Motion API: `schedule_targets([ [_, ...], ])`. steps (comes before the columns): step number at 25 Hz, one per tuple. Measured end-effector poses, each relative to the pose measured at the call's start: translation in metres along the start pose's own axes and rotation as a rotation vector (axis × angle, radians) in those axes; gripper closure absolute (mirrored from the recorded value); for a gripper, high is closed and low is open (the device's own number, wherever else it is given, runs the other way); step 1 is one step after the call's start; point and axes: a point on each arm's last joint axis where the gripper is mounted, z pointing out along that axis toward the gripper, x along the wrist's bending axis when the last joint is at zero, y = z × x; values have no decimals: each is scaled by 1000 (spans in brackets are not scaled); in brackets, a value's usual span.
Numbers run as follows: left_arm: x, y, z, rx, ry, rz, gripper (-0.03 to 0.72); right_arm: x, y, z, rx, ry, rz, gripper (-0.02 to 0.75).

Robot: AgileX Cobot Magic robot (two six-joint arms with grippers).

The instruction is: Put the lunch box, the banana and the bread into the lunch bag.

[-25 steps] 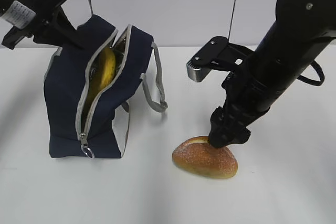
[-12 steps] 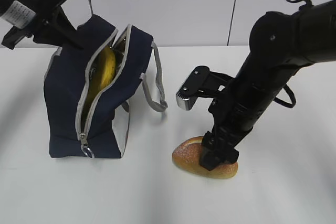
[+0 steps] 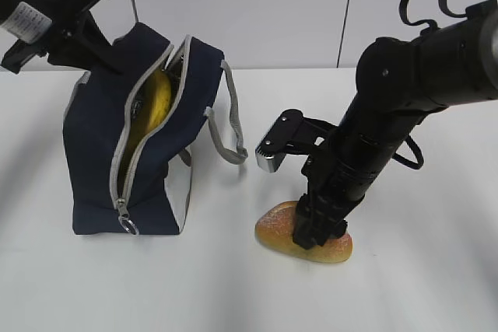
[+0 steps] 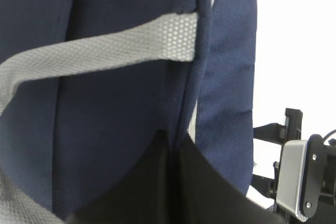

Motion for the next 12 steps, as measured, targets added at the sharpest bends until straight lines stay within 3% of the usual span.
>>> schedule_targets([
  [4, 1, 0, 0, 1, 7, 4, 691, 0, 1, -2, 8, 15, -2, 396],
  [12, 1, 0, 0, 1, 7, 4, 691, -2, 21, -40, 69, 135, -18, 415],
])
